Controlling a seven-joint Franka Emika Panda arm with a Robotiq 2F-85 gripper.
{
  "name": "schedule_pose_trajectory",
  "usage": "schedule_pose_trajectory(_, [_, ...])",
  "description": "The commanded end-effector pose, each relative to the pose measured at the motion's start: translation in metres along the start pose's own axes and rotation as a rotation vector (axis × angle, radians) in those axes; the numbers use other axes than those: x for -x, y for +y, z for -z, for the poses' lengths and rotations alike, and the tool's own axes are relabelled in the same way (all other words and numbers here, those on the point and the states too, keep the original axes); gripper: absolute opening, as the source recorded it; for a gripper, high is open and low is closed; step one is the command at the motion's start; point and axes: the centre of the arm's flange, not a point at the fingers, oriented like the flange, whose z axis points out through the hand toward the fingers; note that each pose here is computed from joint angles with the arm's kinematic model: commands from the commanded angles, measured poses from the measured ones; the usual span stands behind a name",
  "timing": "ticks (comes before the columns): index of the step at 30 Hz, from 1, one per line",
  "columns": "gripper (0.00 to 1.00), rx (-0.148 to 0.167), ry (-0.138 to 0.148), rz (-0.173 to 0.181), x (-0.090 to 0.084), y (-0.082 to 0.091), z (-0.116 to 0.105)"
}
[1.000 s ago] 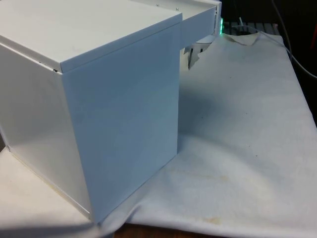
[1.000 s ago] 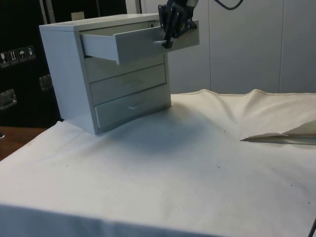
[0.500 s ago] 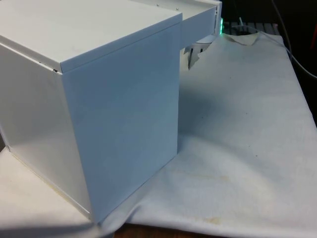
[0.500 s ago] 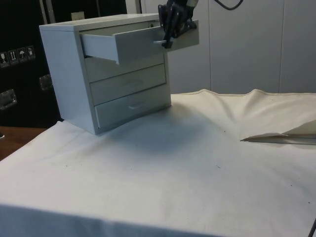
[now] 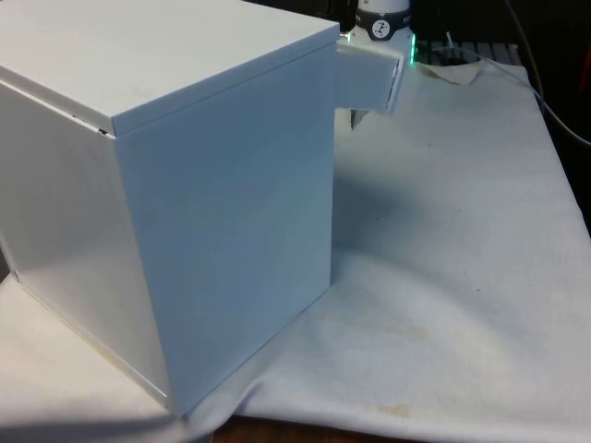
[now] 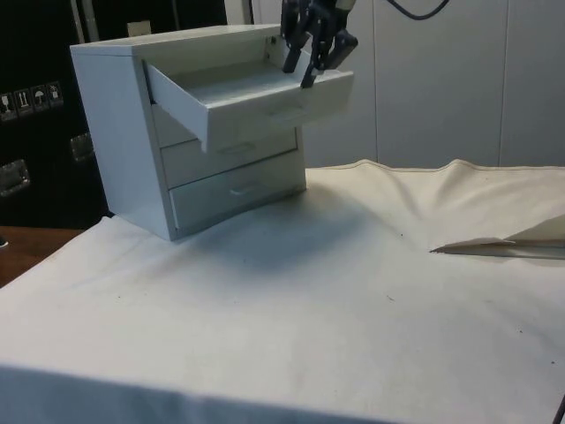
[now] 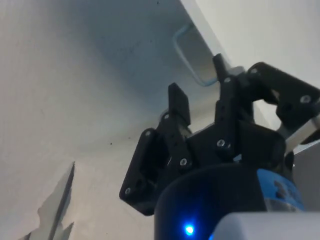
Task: Open the drawer, then close it.
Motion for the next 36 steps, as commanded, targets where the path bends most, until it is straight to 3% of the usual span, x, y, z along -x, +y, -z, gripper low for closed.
schedule_pose_trajectory(1, [0.41, 0.018, -0.010, 0.001, 0.002, 0.002, 0.002])
schedule_pose_trajectory(2, [0.51, 0.018, -0.011, 0.001, 0.002, 0.002, 0.002])
schedule_pose_trajectory(9, [0.87, 0.019, -0.011, 0.003, 0.001, 0.001, 0.003])
schedule_pose_trajectory(10, [0.95, 0.001, 0.000, 0.003, 0.000, -0.001, 0.000])
schedule_pose_trajectory(11, [0.99, 0.020, -0.013, 0.008, -0.001, -0.001, 0.004])
schedule_pose_trajectory(18, [1.00, 0.032, -0.017, 0.033, -0.011, -0.014, 0.008])
schedule_pose_trajectory(19, [1.00, 0.010, -0.002, 0.027, -0.011, -0.013, 0.004])
schedule_pose_trajectory(21, [1.00, 0.036, -0.018, 0.039, -0.013, -0.019, 0.008])
schedule_pose_trajectory(27, [1.00, 0.045, -0.025, 0.057, -0.021, -0.033, 0.007])
schedule_pose_trajectory(28, [1.00, 0.023, -0.017, 0.054, -0.021, -0.034, 0.003])
schedule_pose_trajectory(29, [1.00, 0.046, -0.027, 0.059, -0.022, -0.035, 0.006])
schedule_pose_trajectory(36, [1.00, 0.049, -0.043, 0.080, -0.029, -0.053, -0.003])
